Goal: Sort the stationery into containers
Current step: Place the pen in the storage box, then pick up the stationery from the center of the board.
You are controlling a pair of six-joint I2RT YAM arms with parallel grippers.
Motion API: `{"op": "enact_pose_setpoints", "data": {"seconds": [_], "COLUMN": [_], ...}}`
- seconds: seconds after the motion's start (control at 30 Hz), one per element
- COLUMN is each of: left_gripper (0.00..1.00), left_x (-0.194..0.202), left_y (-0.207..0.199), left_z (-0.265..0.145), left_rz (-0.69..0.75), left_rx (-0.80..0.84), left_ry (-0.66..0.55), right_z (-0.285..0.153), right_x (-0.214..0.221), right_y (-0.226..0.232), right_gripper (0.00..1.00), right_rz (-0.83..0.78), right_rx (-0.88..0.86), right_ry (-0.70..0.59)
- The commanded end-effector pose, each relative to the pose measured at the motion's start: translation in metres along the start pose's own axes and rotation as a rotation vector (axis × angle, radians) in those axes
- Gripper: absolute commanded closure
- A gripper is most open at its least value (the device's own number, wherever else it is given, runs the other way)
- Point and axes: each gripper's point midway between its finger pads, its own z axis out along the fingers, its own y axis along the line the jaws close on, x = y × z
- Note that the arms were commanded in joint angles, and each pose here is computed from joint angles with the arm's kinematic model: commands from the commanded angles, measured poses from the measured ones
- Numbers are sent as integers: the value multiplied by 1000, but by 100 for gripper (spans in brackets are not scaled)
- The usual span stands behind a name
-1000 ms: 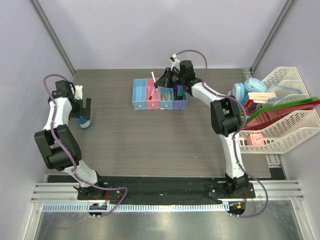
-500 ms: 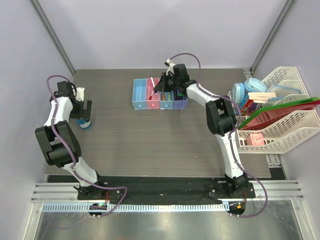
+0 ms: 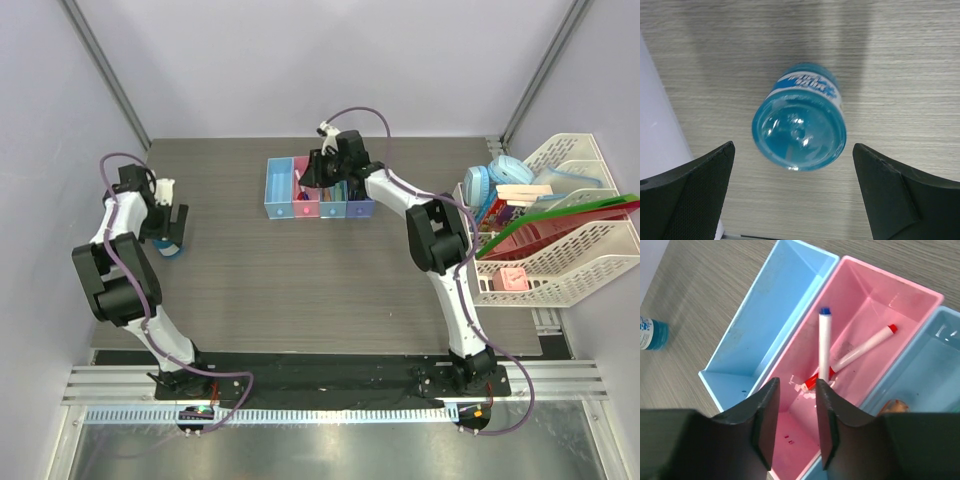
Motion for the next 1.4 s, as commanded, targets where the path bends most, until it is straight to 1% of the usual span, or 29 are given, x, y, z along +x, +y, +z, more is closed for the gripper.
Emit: {"op": "enact_pose_setpoints", "data": {"seconds": [0.0, 0.03, 0.1, 0.27, 0.4, 0.63, 0.67, 0.77, 0.8, 0.87, 0.9, 0.97, 1.03, 1.07, 1.1, 1.27, 1.37], "left_gripper": [0, 0, 0, 0, 0, 1, 3, 13, 20, 28, 37, 40, 36, 29, 27, 18, 18], "left_x": [-18, -19, -20, -24, -29, -30, -30, -23, -21, -16, -15, -10, -10, -8, -10, -16, -16], "left_y": [-1, -4, -5, -7, -9, -11, -12, -14, -13, -15, -14, -17, -17, -18, -18, -23, -25], "left_z": [1, 3, 6, 10, 13, 18, 18, 21, 23, 25, 26, 26, 22, 18, 15, -8, -19], "left_rz": [25, 29, 30, 45, 58, 69, 72, 71, 73, 66, 60, 57, 58, 60, 63, 71, 73], "left_rx": [57, 72, 88, 117, 136, 172, 177, 192, 197, 214, 220, 238, 244, 248, 254, 278, 287], "left_ry": [-42, -44, -39, -45, -46, -44, -45, -23, -18, 2, 5, 27, 26, 32, 26, -14, -19], "right_z": [-13, -14, -18, -34, -59, -98, -102, -117, -120, -130, -132, -139, -142, -146, -147, -158, -160], "right_x": [-24, -22, -26, -39, -61, -82, -83, -94, -92, -98, -97, -98, -96, -99, -98, -101, -101], "right_y": [8, 8, 10, 14, 26, 41, 42, 49, 48, 53, 55, 55, 56, 56, 57, 60, 61], "right_gripper": [54, 49, 47, 46, 46, 45, 45, 45, 45, 45, 45, 44, 44, 44, 44, 43, 43], "right_rz": [-58, -60, -74, -126, -199, -293, -298, -316, -318, -323, -323, -350, -354, -360, -362, -373, -375], "right_rx": [32, 36, 42, 75, 98, 129, 137, 151, 155, 163, 165, 174, 180, 185, 190, 199, 199], "right_ry": [-36, -33, -39, -43, -66, -95, -94, -113, -109, -126, -124, -119, -104, -111, -108, -114, -117]}}
